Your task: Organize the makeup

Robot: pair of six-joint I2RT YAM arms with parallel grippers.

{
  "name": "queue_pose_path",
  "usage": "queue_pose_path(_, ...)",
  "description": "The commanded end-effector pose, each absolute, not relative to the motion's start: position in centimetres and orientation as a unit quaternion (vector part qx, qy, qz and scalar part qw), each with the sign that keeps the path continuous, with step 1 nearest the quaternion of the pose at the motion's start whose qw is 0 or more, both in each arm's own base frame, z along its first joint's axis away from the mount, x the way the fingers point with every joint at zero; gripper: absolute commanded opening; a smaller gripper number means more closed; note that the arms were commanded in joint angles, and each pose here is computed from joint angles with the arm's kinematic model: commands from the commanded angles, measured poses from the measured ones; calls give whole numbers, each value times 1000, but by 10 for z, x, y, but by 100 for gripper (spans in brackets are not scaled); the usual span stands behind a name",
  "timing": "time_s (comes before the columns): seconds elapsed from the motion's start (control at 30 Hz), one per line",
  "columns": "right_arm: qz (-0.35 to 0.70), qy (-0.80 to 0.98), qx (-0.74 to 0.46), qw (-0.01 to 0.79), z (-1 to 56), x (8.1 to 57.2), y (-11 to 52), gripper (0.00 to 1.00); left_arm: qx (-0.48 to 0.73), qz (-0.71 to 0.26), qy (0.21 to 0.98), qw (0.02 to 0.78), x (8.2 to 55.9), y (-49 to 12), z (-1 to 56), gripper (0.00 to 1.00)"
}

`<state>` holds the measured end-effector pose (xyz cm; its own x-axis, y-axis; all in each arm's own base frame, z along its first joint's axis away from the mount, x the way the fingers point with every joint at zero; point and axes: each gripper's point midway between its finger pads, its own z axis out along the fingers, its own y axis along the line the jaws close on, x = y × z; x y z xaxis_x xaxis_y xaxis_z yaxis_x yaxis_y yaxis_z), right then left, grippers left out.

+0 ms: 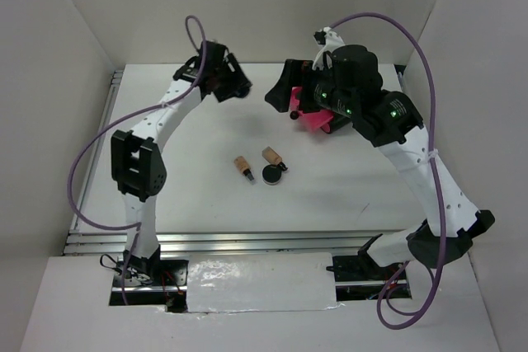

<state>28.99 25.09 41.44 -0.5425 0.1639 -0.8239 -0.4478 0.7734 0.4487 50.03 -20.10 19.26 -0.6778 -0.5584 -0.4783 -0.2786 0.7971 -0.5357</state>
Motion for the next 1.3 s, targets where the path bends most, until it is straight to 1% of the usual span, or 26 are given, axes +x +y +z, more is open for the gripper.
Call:
queue_pose_path(0.0,307,796,-47,519,439,292,224,100,-148,-338,857,360,531,-283,235,9)
queue_pose_path(0.03,306,796,-45,521,439,291,222,100,-140,-344,857,356,539,-298,221,9)
queue_pose_path(0.07,306,794,-43,524,441,291,220,100,-117,-371,841,375,543,-320,234,9)
queue_pose_path(0.17,305,788,-38,534,447,286,212,100,-77,-420,810,402,555,-359,249,9)
queue_pose_path(0.23,305,784,-36,540,451,281,206,100,-63,-440,799,406,558,-377,245,9)
queue_pose_path(0.3,305,783,-37,541,451,278,203,100,-49,-458,780,423,563,-387,250,10)
queue_pose_path(0.37,310,778,-39,545,455,271,200,100,-36,-467,777,420,561,-400,241,12)
queue_pose_path(0.4,310,778,-41,545,454,270,200,100,-27,-479,762,434,563,-407,252,13)
queue_pose_path(0.53,310,779,-42,544,449,264,197,100,-23,-478,767,427,565,-421,237,18)
queue_pose_path(0.6,311,777,-43,546,451,262,195,100,-28,-473,770,427,566,-421,231,22)
queue_pose_path(0.63,311,776,-44,547,451,263,195,100,-30,-469,773,426,565,-420,229,25)
queue_pose_path(0.67,311,775,-44,548,452,262,194,100,-31,-467,774,426,565,-420,228,33)
queue_pose_path(0.7,312,775,-45,548,453,262,195,100,-33,-462,776,428,567,-418,227,39)
queue_pose_path(0.73,310,775,-44,549,453,263,195,100,-32,-460,775,431,567,-417,228,46)
queue_pose_path(0.77,311,774,-44,550,453,262,194,100,-34,-454,784,423,565,-417,222,60)
queue_pose_path(0.9,315,774,-48,547,454,263,197,100,-37,-438,787,433,568,-411,224,84)
queue_pose_path(0.93,315,774,-49,547,454,263,198,100,-36,-437,786,436,569,-410,225,93)
queue_pose_path(0.97,315,774,-49,547,454,263,198,100,-34,-437,785,437,568,-412,228,99)
queue_pose_path(1.17,315,776,-49,545,454,265,200,100,-33,-440,780,444,570,-412,235,99)
queue_pose_path(1.27,315,777,-50,543,453,265,200,100,-34,-437,777,452,569,-408,247,99)
